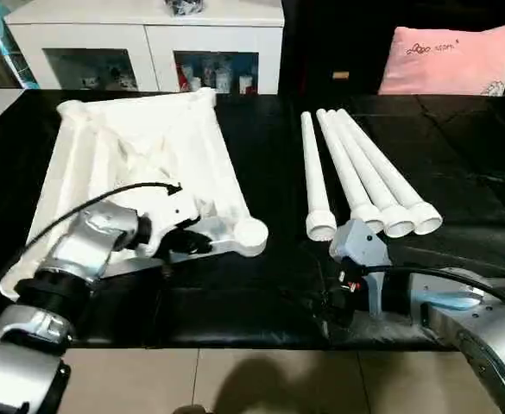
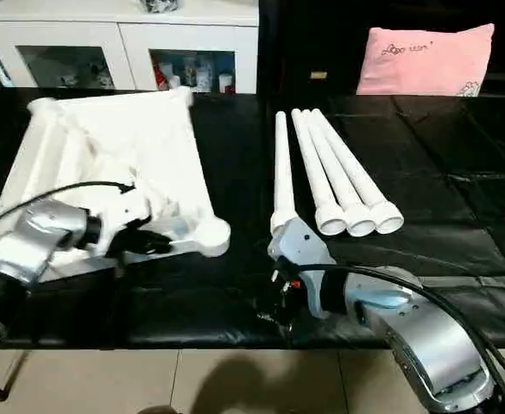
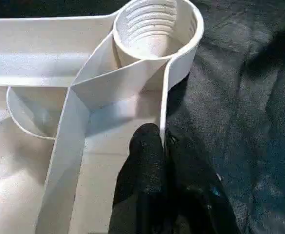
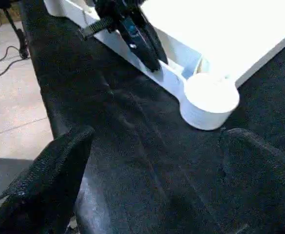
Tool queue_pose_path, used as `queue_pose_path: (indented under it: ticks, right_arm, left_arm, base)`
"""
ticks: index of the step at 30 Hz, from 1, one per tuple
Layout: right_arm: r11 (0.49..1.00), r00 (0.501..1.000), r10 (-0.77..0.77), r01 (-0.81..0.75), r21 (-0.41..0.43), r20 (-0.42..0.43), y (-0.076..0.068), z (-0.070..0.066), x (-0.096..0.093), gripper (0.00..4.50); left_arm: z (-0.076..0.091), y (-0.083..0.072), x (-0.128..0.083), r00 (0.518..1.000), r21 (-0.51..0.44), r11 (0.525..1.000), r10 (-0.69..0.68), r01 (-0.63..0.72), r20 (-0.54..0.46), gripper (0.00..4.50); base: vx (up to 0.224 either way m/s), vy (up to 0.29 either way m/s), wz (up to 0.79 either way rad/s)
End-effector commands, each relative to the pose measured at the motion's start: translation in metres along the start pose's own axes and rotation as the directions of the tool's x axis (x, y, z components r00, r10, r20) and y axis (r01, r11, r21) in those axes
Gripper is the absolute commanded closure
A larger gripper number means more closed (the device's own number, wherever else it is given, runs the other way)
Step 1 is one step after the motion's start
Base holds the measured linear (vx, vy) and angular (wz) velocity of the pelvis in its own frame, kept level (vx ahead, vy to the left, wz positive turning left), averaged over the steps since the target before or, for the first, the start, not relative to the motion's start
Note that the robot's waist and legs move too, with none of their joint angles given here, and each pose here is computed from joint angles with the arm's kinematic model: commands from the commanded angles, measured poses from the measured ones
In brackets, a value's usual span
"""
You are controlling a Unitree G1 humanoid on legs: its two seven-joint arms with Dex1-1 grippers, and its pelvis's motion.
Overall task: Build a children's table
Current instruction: Move table base
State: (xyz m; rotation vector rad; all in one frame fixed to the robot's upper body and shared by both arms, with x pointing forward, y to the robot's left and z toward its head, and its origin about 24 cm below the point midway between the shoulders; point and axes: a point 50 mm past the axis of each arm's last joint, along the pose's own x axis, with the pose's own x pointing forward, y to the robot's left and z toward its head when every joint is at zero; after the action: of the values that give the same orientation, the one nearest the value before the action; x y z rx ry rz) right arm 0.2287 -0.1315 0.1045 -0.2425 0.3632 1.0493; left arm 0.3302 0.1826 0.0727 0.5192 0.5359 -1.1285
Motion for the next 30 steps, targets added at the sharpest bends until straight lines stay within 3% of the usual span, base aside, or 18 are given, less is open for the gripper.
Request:
queue_pose_path:
  ticks: [1,8,16,19,27,30]
  right_arm:
    - [1.0,1.0,-0.023,0.023,-0.015,0.0,-0.004,0.002,-0.001,0.0]
    - [0.999,0.999,-0.05,0.05,-0.008,0.007,-0.008,0.002,0.001,0.0]
    - [0.998,0.998,-0.068,0.068,-0.008,0.011,-0.009,0.002,0.001,0.0]
    - [0.997,0.997,-0.071,0.071,-0.009,0.011,-0.01,0.002,0.001,0.0]
    - [0.991,0.991,-0.134,0.135,-0.012,0.025,-0.019,0.001,0.002,0.0]
    - [0.985,0.984,-0.169,0.17,-0.005,0.062,-0.024,0.008,0.003,0.0]
  left_arm:
    - [-0.004,0.004,-0.004,0.997,-0.034,0.997,0.072,-0.073,-0.024,4.46]
    - [0.003,0.004,0.0,0.989,-0.066,0.987,0.144,-0.145,-0.017,4.46]
    - [0.002,-0.003,-0.001,0.994,-0.024,0.994,0.102,-0.102,-0.03,4.46]
    - [0.003,-0.003,-0.004,0.996,-0.024,0.996,0.089,-0.089,-0.017,3.95]
    - [0.011,-0.001,-0.025,0.996,-0.012,0.996,0.083,-0.083,0.039,3.49]
    - [0.016,-0.001,-0.034,0.993,-0.001,0.995,0.099,-0.099,0.058,3.27]
  base:
    - [0.0,0.0,0.0]
    - [0.0,0.0,0.0]
    - [0.0,0.0,0.0]
    - [0.0,0.0,0.0]
    - [0.0,0.0,0.0]
    - [0.0,0.0,0.0]
